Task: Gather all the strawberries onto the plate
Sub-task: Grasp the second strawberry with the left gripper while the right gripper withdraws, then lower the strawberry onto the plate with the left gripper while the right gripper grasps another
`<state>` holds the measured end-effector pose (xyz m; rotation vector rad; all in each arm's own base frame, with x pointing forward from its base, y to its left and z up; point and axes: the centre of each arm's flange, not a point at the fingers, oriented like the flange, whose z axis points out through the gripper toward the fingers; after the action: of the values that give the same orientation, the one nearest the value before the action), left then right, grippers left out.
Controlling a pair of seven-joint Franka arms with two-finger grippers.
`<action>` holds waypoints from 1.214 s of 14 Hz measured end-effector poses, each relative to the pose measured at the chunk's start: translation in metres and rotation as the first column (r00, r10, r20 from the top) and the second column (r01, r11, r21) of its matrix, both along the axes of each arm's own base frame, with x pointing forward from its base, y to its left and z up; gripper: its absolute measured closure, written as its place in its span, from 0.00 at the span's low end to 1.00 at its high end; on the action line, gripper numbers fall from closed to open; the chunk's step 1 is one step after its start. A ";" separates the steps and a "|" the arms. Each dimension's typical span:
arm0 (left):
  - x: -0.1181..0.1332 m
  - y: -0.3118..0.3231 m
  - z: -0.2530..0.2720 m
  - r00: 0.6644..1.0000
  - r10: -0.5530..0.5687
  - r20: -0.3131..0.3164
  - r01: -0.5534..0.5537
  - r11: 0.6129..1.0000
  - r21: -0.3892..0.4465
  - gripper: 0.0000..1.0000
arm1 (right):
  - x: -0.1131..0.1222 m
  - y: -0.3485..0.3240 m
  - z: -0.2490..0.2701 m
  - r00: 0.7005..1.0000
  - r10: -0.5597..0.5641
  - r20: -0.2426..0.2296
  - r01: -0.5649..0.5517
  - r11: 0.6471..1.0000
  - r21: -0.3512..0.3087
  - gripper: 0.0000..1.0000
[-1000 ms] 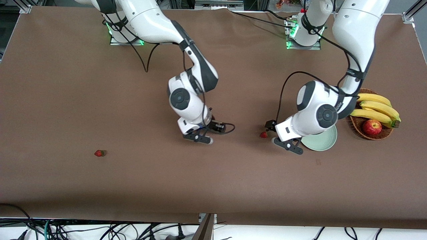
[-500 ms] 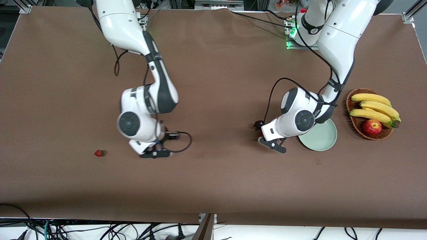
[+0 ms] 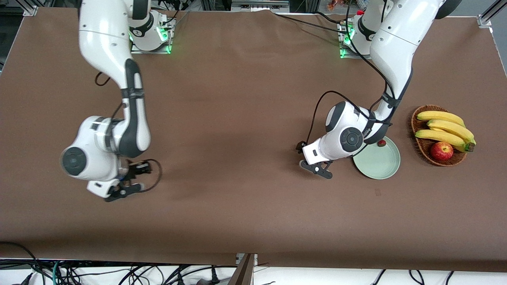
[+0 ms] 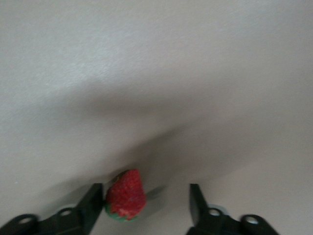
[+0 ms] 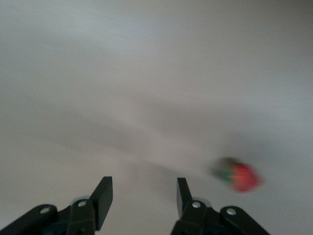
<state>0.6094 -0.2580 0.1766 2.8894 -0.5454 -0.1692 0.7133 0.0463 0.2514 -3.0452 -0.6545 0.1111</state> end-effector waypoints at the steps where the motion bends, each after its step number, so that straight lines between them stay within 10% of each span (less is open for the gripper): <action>1: -0.002 0.003 -0.004 1.000 0.003 -0.009 -0.003 1.000 0.005 0.39 | 0.003 -0.027 -0.005 0.999 0.030 0.012 -0.030 1.000 -0.005 0.39; 6: -0.001 0.008 -0.003 1.000 0.010 -0.005 -0.010 1.000 0.007 0.66 | 0.009 -0.060 -0.032 0.995 0.087 0.059 -0.084 0.995 -0.049 0.39; 12: 0.012 0.040 0.054 0.999 0.031 -0.045 -0.029 0.999 0.045 0.66 | 0.011 -0.054 -0.047 0.992 0.099 0.080 -0.094 0.993 -0.066 0.40; 17: 0.022 0.138 0.091 0.994 0.012 -0.106 0.016 0.967 0.253 0.66 | 0.008 -0.062 -0.063 0.995 0.081 0.062 -0.079 0.996 -0.036 0.49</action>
<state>0.6313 -0.1204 0.2673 3.1021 -0.5432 -0.4205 0.7209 -0.0156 0.1879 -3.0663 -0.7866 0.0278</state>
